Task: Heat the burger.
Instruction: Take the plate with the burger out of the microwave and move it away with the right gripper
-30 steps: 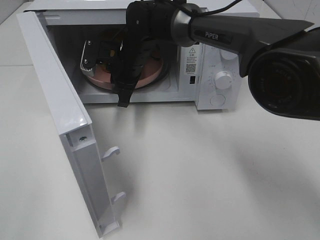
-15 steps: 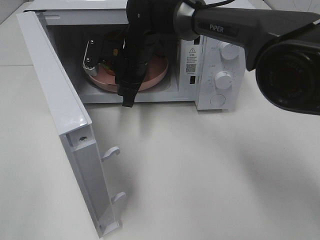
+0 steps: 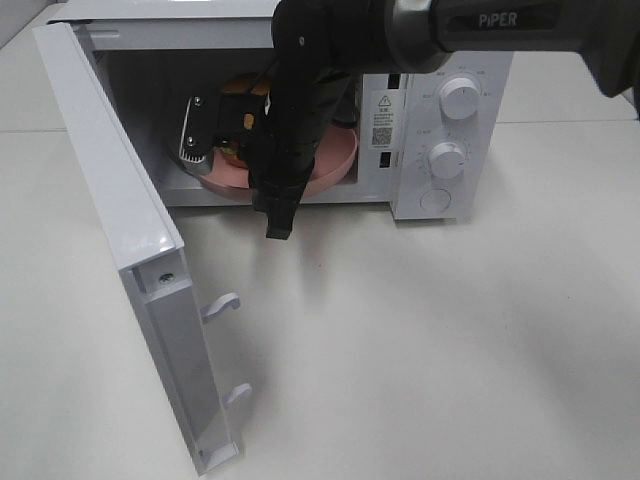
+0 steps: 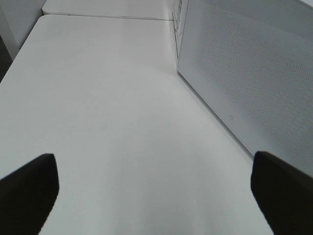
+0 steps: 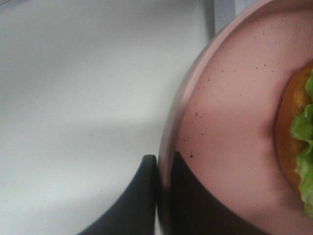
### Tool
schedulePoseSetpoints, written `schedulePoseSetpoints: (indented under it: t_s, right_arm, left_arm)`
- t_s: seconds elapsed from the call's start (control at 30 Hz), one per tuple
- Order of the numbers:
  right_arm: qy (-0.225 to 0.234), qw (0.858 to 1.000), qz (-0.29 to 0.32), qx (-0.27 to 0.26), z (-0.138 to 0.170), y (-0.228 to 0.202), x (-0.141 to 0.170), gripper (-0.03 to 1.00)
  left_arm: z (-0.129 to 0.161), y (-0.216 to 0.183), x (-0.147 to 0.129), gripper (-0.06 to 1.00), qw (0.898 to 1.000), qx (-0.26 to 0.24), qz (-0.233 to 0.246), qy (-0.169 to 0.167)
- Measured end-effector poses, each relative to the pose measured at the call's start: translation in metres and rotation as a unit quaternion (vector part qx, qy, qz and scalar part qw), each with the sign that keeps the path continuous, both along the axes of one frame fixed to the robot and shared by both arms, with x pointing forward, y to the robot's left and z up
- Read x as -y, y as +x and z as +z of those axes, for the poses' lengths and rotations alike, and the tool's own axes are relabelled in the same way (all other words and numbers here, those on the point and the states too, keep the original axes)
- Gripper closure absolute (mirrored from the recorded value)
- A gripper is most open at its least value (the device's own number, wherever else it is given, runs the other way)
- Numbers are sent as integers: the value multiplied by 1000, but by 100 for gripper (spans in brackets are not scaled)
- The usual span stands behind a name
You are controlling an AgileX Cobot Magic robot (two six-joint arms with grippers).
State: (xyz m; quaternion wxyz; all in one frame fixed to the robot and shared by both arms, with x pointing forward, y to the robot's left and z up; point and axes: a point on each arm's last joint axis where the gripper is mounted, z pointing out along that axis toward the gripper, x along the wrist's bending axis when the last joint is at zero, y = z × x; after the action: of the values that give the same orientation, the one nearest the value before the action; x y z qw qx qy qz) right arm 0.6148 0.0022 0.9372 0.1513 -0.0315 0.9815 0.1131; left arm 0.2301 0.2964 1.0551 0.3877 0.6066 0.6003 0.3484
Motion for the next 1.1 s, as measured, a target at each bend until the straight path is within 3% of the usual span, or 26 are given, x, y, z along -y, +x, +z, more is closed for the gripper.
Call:
schedulePoseSetpoints:
  t_s: [0.57,1.1]
  right_arm:
    - [-8,998,54,45,16,-45,22,91]
    - [-6,995,67,70,32,-67,41,91]
  left_arm:
    - [0,0,0,-4,1000,0,0,0]
    - [0,0,0,-4,1000,0,0,0]
